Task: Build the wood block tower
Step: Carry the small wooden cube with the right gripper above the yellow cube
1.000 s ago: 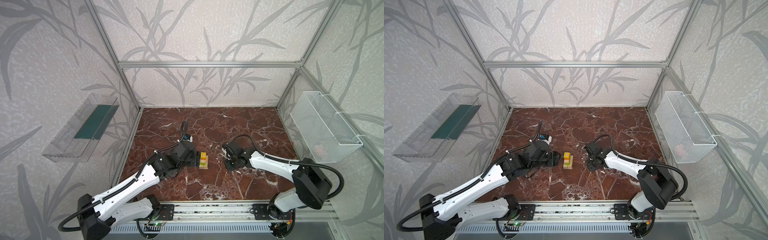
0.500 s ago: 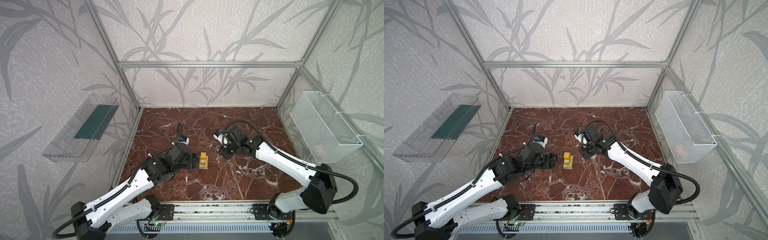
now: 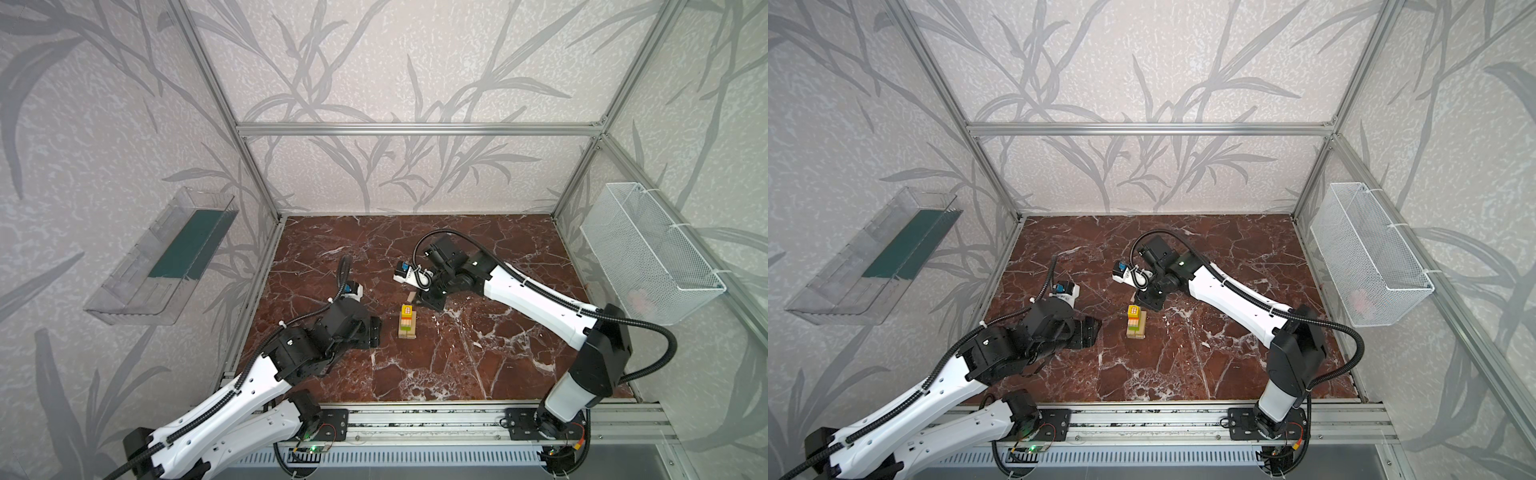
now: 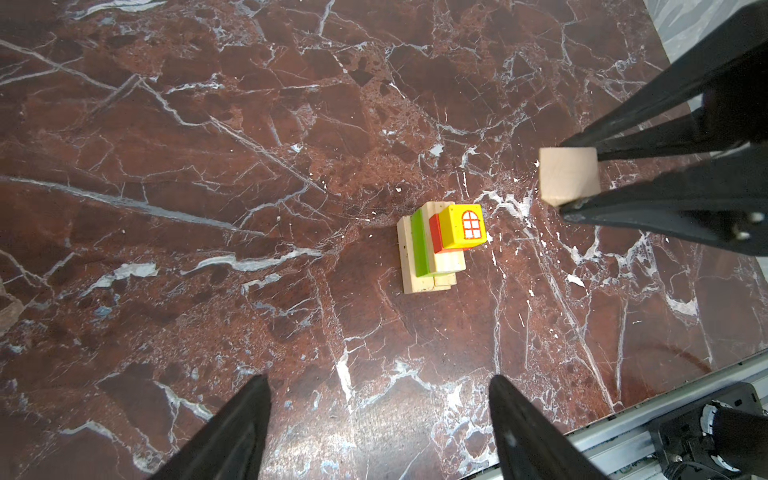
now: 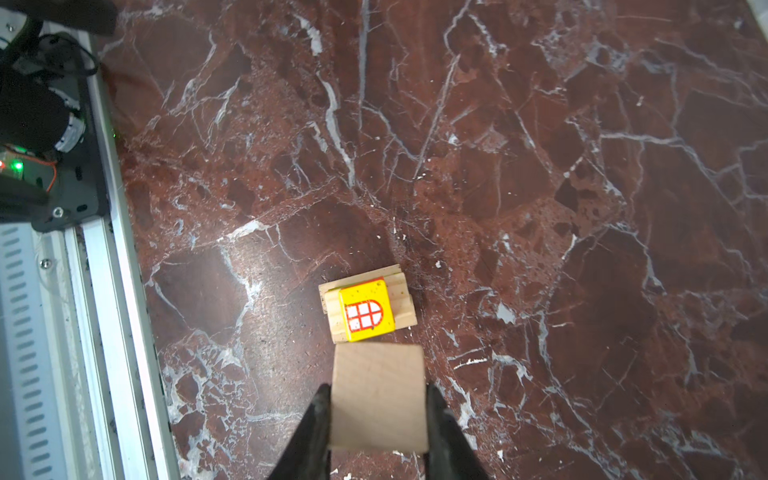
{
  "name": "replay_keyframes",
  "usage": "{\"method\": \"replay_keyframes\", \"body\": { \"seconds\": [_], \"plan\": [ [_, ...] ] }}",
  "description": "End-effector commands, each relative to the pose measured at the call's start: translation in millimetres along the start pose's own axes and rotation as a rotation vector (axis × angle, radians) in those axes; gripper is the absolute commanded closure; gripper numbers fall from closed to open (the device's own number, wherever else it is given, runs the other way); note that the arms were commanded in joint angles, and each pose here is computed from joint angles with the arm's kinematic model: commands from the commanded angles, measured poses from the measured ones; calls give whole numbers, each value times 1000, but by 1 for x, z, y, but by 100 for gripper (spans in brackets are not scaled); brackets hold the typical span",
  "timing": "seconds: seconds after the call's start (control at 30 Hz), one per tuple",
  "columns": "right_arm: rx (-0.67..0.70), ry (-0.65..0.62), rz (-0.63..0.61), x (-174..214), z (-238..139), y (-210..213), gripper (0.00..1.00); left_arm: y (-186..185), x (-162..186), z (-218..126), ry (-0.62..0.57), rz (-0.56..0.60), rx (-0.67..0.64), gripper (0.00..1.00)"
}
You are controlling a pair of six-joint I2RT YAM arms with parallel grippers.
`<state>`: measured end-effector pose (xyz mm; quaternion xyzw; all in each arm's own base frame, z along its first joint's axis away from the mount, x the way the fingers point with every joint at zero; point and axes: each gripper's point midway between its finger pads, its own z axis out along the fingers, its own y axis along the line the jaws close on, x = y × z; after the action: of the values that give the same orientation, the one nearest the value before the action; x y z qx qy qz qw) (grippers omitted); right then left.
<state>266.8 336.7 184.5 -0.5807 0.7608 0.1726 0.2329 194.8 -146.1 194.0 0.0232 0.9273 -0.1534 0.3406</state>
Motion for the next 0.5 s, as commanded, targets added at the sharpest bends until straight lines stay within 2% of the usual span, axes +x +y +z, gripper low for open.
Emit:
{"method": "replay_keyframes", "body": {
  "seconds": [0.0, 0.17, 0.47],
  "plan": [
    [-44, 79, -107, 6, 9, 7, 87, 15, 9, -2, 12, -18, -49, 19],
    [-40, 176, -183, 10, 23, 9, 88, 22, 14, -7, 1, -37, -50, 17],
    [-48, 261, -215, 11, 43, 6, 88, 30, 21, -9, -2, -56, -56, 16]
  ]
}}
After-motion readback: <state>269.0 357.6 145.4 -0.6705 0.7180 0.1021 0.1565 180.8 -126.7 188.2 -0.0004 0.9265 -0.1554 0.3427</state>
